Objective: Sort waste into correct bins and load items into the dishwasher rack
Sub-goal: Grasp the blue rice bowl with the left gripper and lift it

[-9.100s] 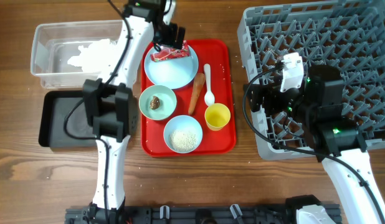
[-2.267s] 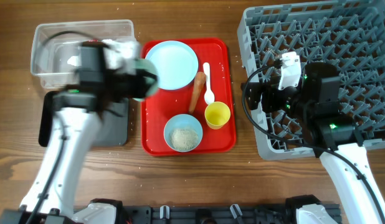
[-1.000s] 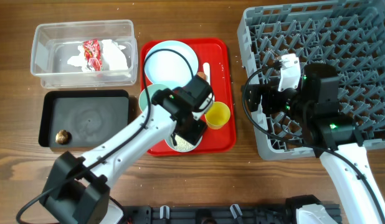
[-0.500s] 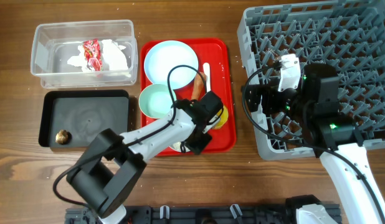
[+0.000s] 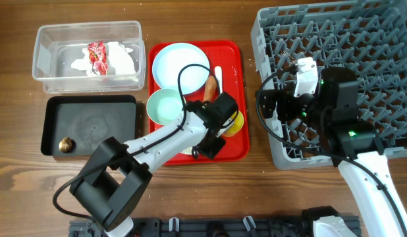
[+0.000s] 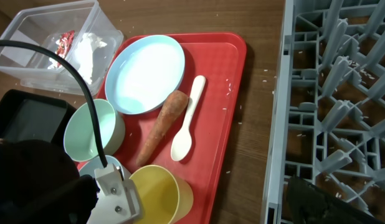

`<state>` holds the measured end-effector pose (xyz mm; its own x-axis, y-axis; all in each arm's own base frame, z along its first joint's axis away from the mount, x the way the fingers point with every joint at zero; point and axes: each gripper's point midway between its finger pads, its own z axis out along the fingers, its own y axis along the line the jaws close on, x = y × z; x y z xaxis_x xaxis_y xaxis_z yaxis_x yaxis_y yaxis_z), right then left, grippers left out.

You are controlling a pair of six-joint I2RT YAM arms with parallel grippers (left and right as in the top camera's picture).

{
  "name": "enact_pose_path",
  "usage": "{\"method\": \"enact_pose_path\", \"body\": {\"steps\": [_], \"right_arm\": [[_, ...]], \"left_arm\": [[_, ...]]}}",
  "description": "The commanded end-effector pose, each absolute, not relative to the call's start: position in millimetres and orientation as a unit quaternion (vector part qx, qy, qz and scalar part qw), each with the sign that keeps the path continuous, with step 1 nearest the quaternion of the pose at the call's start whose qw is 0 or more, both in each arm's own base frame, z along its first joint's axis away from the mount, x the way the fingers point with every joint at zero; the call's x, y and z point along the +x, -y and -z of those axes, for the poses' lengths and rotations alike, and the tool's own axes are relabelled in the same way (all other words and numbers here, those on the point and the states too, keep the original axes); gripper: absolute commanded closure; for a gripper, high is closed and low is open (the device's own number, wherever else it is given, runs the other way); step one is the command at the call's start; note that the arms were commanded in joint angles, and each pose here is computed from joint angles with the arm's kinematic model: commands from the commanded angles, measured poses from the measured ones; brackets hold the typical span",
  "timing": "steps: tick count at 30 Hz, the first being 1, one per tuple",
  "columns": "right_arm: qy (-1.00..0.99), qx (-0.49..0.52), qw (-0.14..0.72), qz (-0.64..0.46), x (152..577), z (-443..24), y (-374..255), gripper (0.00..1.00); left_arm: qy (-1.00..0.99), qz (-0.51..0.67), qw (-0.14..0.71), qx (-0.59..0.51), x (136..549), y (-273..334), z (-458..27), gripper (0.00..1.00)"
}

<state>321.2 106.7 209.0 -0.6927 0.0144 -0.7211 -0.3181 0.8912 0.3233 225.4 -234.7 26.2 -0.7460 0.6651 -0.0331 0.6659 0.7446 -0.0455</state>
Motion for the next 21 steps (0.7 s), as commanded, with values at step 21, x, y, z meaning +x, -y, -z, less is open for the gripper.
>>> {"method": "enact_pose_path", "body": {"steps": [21], "right_arm": [[-0.891,-0.077,0.392,-0.214,327.1,-216.1,-104.9,0.00]], "left_arm": [[-0.974,0.169,0.084,0.127,292.4,221.2,-125.5,0.96]]}}
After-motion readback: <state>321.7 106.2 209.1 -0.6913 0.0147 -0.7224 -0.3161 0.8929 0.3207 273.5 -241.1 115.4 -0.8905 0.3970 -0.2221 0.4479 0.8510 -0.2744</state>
